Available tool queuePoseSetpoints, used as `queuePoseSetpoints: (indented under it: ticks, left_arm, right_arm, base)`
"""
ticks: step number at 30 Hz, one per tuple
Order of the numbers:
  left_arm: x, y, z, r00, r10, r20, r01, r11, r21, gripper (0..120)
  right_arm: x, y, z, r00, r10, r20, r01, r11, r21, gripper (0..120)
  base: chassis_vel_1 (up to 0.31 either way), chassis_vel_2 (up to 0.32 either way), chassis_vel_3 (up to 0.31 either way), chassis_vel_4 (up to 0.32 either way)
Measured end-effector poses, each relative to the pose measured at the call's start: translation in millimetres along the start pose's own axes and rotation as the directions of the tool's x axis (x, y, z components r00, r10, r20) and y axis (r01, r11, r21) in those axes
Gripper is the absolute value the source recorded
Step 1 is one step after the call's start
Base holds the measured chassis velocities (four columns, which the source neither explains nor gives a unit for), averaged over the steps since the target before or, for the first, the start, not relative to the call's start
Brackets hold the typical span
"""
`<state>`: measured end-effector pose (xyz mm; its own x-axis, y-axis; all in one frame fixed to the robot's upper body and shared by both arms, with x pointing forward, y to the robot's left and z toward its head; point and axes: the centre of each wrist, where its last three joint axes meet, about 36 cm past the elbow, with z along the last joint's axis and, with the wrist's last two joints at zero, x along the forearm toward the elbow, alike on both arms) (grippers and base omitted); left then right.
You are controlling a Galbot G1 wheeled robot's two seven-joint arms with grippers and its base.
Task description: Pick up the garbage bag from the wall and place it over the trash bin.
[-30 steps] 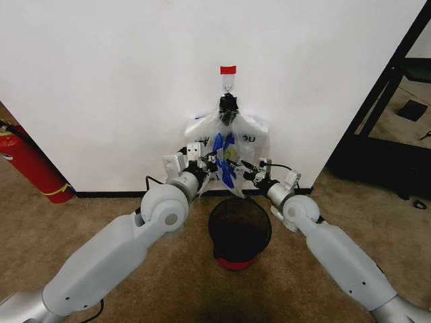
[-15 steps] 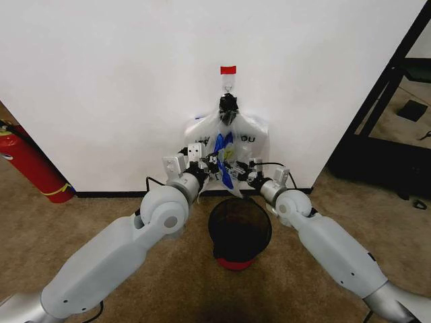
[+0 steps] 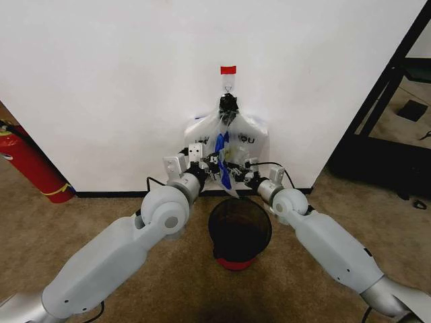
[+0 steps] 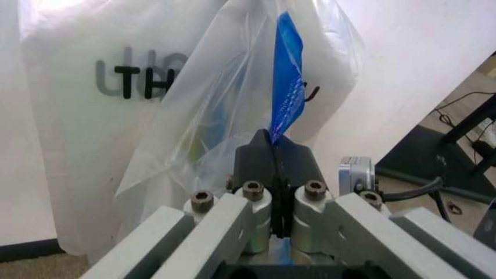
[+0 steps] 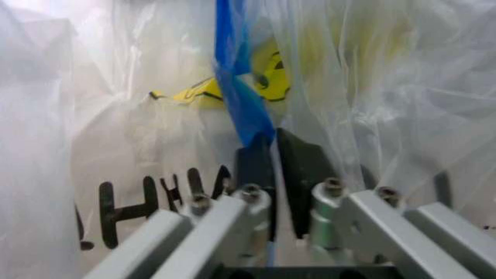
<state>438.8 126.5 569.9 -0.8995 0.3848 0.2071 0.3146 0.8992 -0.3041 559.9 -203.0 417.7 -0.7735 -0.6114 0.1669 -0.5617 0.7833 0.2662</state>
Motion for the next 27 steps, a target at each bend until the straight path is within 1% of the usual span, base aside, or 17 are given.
queuePoseSetpoints:
  ticks: [1,8,15,18,25,27]
  left_arm:
    - [0,0,0,1.000,0.001,-0.001,-0.001,1.000,0.001,0]
    - [1,0,2,1.000,-0.001,-0.002,0.001,1.000,0.002,0]
    - [0,2,6,1.000,-0.008,0.000,0.008,1.000,0.000,0]
    - [-1,1,6,1.000,-0.006,0.001,0.006,1.000,0.000,0]
    - [0,-1,7,1.000,0.000,0.001,0.000,1.000,-0.001,0]
    - [1,-1,7,1.000,0.001,0.001,-0.001,1.000,-0.001,0]
  right_arm:
    - [0,0,0,1.000,-0.001,0.003,0.001,1.000,0.011,0]
    - [8,1,-3,0.999,-0.006,0.043,0.004,0.998,0.064,0]
    - [33,4,-3,0.998,-0.019,0.059,0.010,0.988,0.156,0]
    - [34,4,-2,0.998,-0.019,0.059,0.008,0.984,0.179,0]
    - [22,6,1,0.999,-0.007,0.052,-0.003,0.982,0.189,0]
    - [18,9,1,0.998,-0.005,0.055,-0.005,0.983,0.183,4]
  base:
    - [0.000,0.000,0.000,0.000]
    - [0.000,0.000,0.000,0.000]
    - [0.000,0.000,0.000,0.000]
    - [0.000,0.000,0.000,0.000]
    - [0.000,0.000,0.000,0.000]
    - [0.000,0.000,0.000,0.000]
